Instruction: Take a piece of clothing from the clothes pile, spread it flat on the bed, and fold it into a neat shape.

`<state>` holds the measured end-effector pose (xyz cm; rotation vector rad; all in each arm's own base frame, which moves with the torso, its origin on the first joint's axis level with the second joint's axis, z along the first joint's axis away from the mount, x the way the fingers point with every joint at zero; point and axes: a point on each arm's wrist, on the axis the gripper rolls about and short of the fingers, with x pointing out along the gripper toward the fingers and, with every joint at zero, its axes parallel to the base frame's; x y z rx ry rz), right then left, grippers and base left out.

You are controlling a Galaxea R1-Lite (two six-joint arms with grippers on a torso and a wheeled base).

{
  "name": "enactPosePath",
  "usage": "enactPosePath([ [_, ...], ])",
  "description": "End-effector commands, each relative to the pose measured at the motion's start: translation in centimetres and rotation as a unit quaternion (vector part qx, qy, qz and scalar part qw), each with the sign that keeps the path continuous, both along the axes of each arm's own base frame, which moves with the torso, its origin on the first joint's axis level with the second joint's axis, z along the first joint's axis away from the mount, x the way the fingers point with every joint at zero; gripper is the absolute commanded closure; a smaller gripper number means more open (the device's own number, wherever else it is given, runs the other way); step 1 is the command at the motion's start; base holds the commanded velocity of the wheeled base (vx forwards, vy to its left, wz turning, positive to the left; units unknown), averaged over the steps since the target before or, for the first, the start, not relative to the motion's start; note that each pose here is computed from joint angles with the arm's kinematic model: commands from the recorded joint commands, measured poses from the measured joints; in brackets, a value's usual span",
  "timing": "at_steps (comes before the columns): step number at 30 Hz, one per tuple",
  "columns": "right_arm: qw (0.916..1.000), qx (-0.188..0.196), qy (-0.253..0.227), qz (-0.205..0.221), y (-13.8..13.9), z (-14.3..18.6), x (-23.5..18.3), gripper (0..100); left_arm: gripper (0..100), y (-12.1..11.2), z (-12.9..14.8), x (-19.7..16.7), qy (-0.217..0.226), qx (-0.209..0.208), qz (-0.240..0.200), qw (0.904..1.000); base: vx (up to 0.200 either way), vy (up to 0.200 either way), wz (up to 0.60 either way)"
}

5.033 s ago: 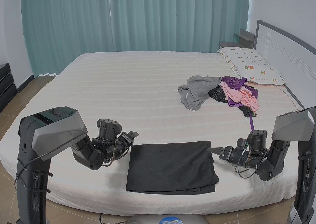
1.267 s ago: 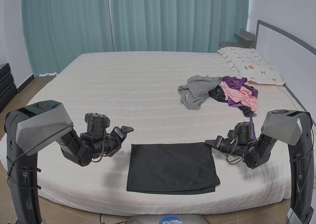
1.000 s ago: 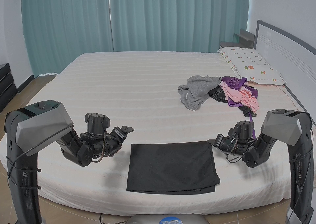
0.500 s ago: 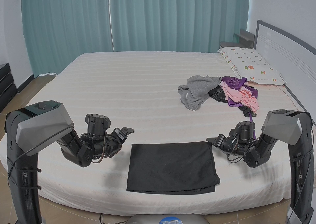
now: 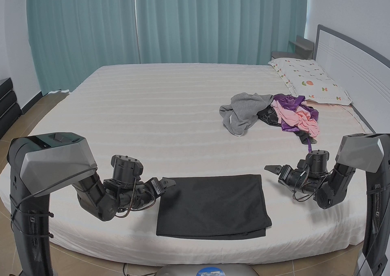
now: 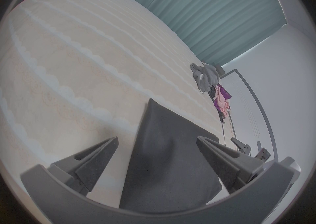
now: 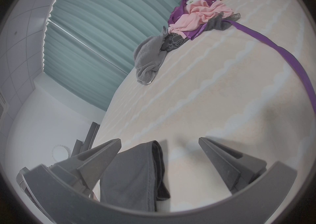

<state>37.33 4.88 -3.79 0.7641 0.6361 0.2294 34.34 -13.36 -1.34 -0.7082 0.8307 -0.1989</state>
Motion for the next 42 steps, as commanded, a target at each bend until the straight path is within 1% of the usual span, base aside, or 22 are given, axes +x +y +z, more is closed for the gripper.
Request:
enactPosePath([
  [1,1.0,0.0,0.009,-0.002,-0.2,-0.2,-1.0,0,0,-0.3,-0.5,-1.0,0.008,0.009,-0.013,0.9998,0.0,0.0,0.0],
  [3,0.9999,0.0,0.013,-0.002,-0.3,-0.3,-1.3,0,0,-0.5,-0.7,-1.3,0.006,0.015,-0.023,0.9996,0.0,0.0,0.0],
  [8,0.9999,0.0,0.015,0.0,-0.2,-0.4,-1.4,0,0,-0.5,-0.8,-1.5,-0.002,0.017,-0.027,0.9995,0.0,0.0,0.0],
  [12,0.9998,0.0,0.017,0.003,0.0,-0.6,-1.4,0,0,-0.9,-0.9,-1.7,-0.005,0.024,-0.036,0.9991,0.0,0.0,0.0],
  [14,0.9998,0.0,0.017,0.003,0.0,-0.6,-1.4,0,0,-1.5,-1.2,-1.9,-0.003,0.03,-0.045,0.9985,0.0,0.0,0.0],
  [19,0.9999,0.0,0.013,0.003,0.0,-0.5,-1.4,0,0,-1.6,-1.6,-2.0,-0.006,0.047,-0.051,0.9976,0.0,0.0,0.0],
  [24,1.0,0.002,0.0,0.002,0.0,-0.4,-1.3,0,0,-1.6,-1.8,-2.0,-0.006,0.049,-0.053,0.9974,0.0,0.0,0.0],
  [30,1.0,0.001,0.0,0.001,0.0,-0.6,-1.3,0,0,-1.7,-1.8,-2.2,-0.006,0.054,-0.057,0.9969,0.0,0.0,0.0],
  [31,1.0,0.001,0.0,0.001,0.0,-0.6,-1.3,0,100,-1.7,-1.9,-2.3,-0.006,0.058,-0.061,0.9964,0.0,0.0,0.0],
  [42,1.0,0.001,0.001,0.001,0.0,-0.6,-1.3,0,100,-1.7,-1.8,-2.2,-0.008,0.057,-0.059,0.9966,0.0,0.0,0.0],
])
